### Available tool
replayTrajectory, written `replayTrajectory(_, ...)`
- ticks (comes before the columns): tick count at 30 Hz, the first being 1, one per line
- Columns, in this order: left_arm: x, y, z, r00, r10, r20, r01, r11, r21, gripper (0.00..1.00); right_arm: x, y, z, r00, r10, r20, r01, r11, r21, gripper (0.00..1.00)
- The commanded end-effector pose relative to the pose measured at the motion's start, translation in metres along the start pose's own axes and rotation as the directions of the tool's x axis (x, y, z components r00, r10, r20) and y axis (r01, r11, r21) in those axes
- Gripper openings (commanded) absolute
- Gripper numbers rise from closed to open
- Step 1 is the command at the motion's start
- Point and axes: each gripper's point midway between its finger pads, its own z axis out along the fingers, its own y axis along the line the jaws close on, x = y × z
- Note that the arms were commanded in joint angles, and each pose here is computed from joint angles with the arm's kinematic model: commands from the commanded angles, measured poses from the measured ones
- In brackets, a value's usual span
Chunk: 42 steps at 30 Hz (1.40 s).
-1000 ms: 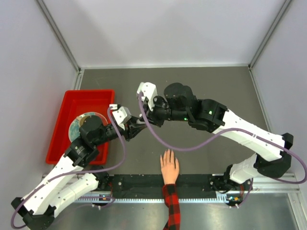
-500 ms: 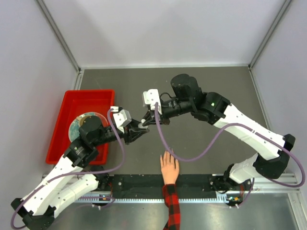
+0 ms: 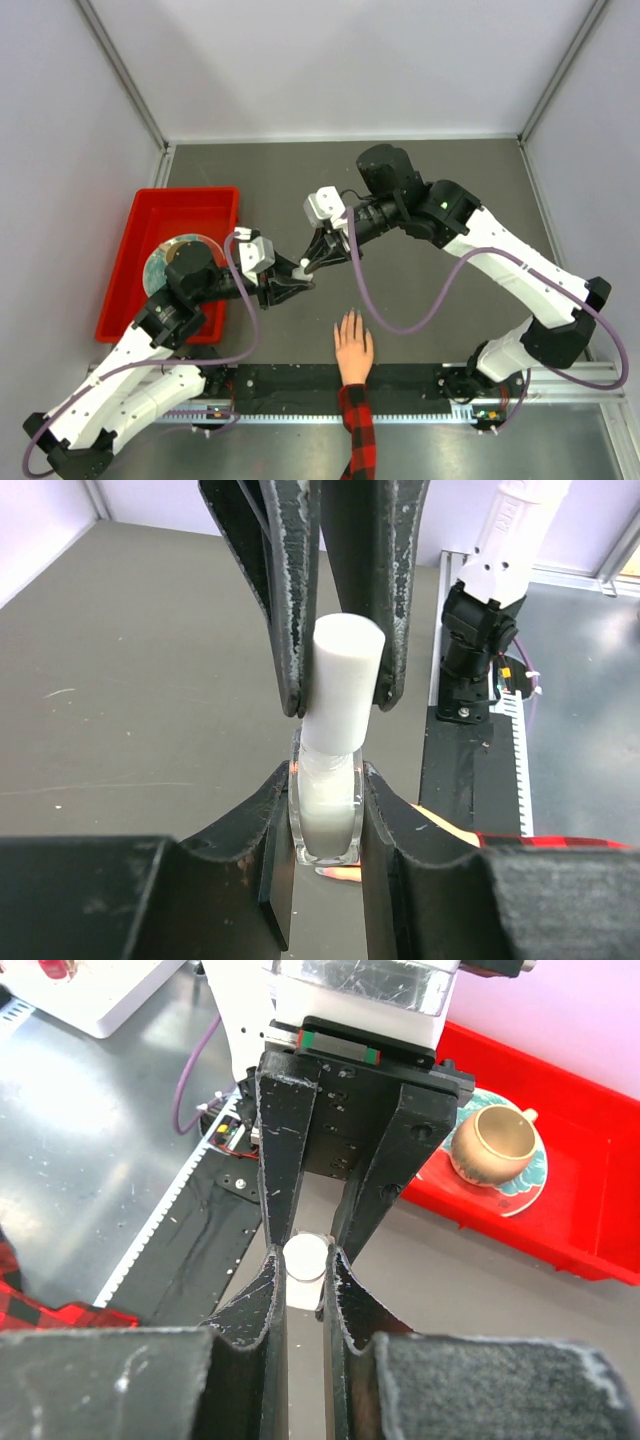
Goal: Paint the nails
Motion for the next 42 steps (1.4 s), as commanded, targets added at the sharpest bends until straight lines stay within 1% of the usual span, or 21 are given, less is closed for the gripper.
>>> replayTrajectory(1,-0.024,0.001,0.0,0.997,0.049,0.054,-0.049,0.999,-0.002,0.0,-0.019,0.006,-0.002,0.999,0.005,0.053,-0.003,1.0,-0.021,0.0)
replayTrajectory(5,-0.02,0.005,0.001,0.998,0.04,0.039,-0.04,0.999,-0.016,0.0,-0.023,-0.011,-0.008,0.998,0.039,0.041,-0.042,0.995,0.093,0.0)
replayTrajectory(8,-0.018,0.005,0.001,0.999,0.037,0.033,-0.037,0.999,-0.019,0.0,-0.028,-0.011,-0.011,0.996,0.066,0.054,-0.071,0.991,0.112,0.0)
replayTrajectory(11,-0.018,0.005,0.002,0.999,0.036,0.032,-0.036,0.999,-0.015,0.0,-0.03,-0.012,-0.014,0.997,0.058,0.057,-0.065,0.989,0.134,0.0)
replayTrajectory(18,-0.019,0.006,0.003,0.999,0.035,0.031,-0.035,0.999,-0.013,0.0,-0.031,-0.011,-0.018,0.998,0.042,0.054,-0.049,0.987,0.15,0.0)
replayTrajectory(42,-0.02,0.007,0.002,0.999,0.037,0.034,-0.036,0.999,-0.022,0.0,-0.023,-0.011,-0.026,0.998,0.047,0.029,-0.052,0.981,0.189,0.0)
